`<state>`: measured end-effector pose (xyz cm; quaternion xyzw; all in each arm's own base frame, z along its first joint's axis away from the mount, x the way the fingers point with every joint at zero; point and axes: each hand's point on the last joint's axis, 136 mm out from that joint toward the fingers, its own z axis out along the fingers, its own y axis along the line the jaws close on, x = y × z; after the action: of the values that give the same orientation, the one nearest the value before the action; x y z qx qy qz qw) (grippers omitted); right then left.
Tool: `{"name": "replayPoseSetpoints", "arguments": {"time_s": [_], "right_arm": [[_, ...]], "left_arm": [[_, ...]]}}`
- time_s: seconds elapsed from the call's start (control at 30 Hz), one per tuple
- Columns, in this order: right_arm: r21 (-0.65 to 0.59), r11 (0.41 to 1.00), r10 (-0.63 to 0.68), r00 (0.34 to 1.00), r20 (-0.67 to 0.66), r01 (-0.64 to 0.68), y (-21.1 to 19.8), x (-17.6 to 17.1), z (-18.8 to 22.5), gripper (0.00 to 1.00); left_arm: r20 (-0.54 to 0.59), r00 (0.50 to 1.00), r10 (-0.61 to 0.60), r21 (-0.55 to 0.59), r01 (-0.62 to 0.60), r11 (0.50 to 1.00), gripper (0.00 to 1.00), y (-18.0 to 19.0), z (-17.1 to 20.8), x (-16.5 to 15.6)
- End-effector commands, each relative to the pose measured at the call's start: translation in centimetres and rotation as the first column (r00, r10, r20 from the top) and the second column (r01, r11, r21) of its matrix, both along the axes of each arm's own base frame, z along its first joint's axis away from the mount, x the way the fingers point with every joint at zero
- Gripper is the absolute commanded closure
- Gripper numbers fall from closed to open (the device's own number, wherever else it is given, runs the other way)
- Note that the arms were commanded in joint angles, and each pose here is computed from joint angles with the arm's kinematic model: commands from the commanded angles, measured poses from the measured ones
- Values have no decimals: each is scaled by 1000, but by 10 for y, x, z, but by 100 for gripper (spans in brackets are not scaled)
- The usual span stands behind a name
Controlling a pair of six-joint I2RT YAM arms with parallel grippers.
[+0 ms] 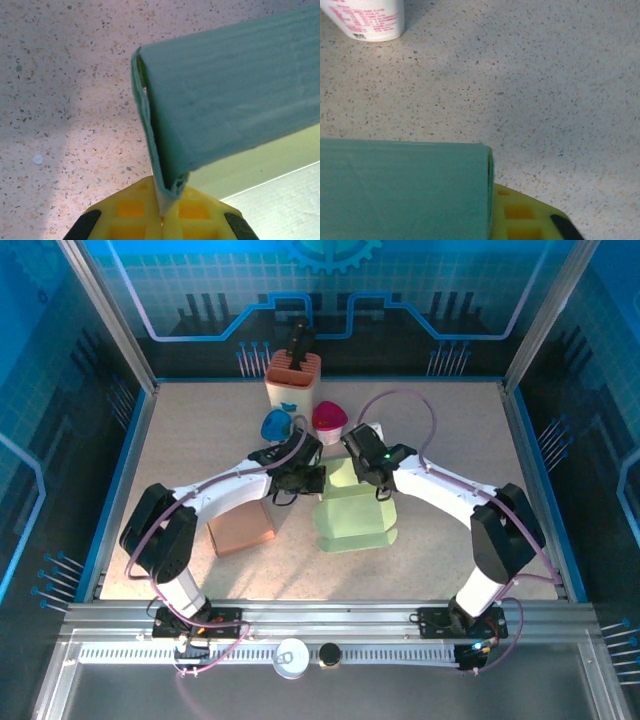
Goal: Fold the paper box
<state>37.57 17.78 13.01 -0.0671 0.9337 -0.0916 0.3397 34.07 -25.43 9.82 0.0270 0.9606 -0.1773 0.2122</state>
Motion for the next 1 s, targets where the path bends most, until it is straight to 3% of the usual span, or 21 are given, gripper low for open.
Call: {"name": "replayPoseSetpoints", "arguments": {"time_s": [0.0,0.17,0.3,0.73,0.8,0.9,0.97], "right_arm": [[-13,1000,-23,1000,-20,23,-5,-4,-15,100],[-3,1000,-12,1000,-15,12,-3,-9,-23,100],[-8,1000,-5,1000,-27,5,-2,-9,-29,100],[0,1000,-5,999,-39,5,2,-10,-34,100],[0,1000,-7,999,-39,7,2,-10,-34,100],[-1,1000,-11,999,-37,11,1,-11,-33,100],[-5,1000,-20,999,-34,20,-1,-11,-32,100]], "left_arm": [[26,1000,-6,15,6,1000,100,-1,-11,3],[54,998,28,-6,-27,1000,100,0,-26,6],[70,997,42,-36,-40,999,89,-2,-37,8],[46,998,40,-18,-39,999,81,-9,-67,3],[51,998,43,-10,-42,999,84,-9,-68,4],[65,996,52,15,-54,998,96,-6,-68,5],[72,995,63,44,-66,997,98,-4,-69,5]]}}
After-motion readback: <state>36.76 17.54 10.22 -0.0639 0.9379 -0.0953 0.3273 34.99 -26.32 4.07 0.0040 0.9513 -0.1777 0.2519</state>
